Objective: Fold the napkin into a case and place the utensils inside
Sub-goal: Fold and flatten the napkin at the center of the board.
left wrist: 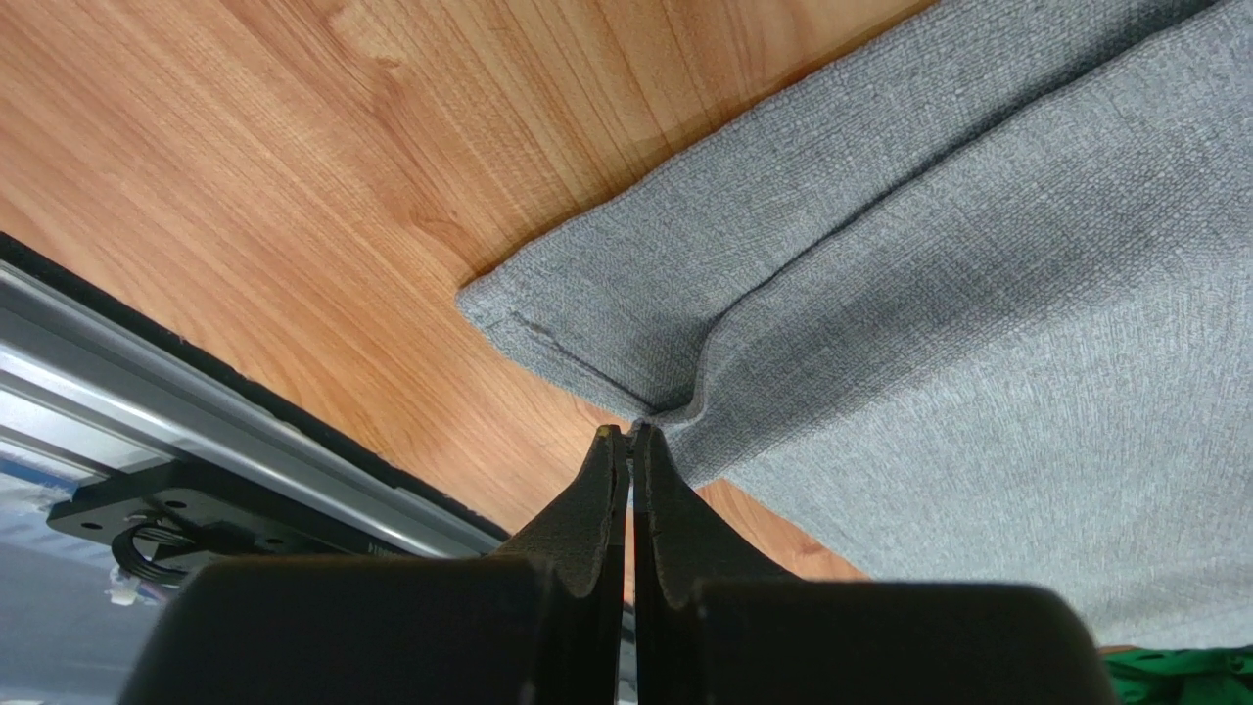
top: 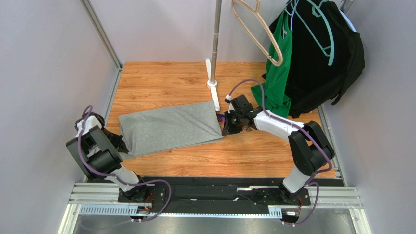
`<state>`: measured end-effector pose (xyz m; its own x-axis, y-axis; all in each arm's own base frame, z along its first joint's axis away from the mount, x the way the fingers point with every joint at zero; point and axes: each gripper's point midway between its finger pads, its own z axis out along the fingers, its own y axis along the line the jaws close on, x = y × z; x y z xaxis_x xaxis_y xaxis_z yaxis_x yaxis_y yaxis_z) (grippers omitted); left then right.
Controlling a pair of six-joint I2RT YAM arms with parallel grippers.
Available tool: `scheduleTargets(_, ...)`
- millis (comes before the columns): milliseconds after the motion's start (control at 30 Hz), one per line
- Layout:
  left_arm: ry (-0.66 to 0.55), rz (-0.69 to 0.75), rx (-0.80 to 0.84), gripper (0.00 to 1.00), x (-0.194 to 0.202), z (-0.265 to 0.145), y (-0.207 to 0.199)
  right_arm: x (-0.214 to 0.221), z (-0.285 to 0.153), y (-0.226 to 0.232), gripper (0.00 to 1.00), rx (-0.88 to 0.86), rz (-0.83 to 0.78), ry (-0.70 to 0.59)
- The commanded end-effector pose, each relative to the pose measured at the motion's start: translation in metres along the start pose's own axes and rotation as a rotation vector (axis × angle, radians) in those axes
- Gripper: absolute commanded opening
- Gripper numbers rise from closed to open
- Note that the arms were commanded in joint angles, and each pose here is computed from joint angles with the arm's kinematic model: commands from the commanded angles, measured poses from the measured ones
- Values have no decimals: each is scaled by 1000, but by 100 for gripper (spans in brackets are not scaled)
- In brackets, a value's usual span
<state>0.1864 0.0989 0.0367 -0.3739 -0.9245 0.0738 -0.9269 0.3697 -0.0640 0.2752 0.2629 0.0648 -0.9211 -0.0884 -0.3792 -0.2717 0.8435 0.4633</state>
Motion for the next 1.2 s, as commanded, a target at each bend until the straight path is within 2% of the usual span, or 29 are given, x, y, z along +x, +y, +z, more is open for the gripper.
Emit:
scheduleTargets(0,-19,-29,6,0,-4,-4,1,-3,1,1,0,-10,-23,-22)
scheduleTargets(633,-40,-48,-1,0,-18,-10,9,-8,1,1,0,0,-26,-30)
scheduleTargets(1167,-63,-68,-20,0,-25,-9,15,10,13,-6,0,-3,7,17)
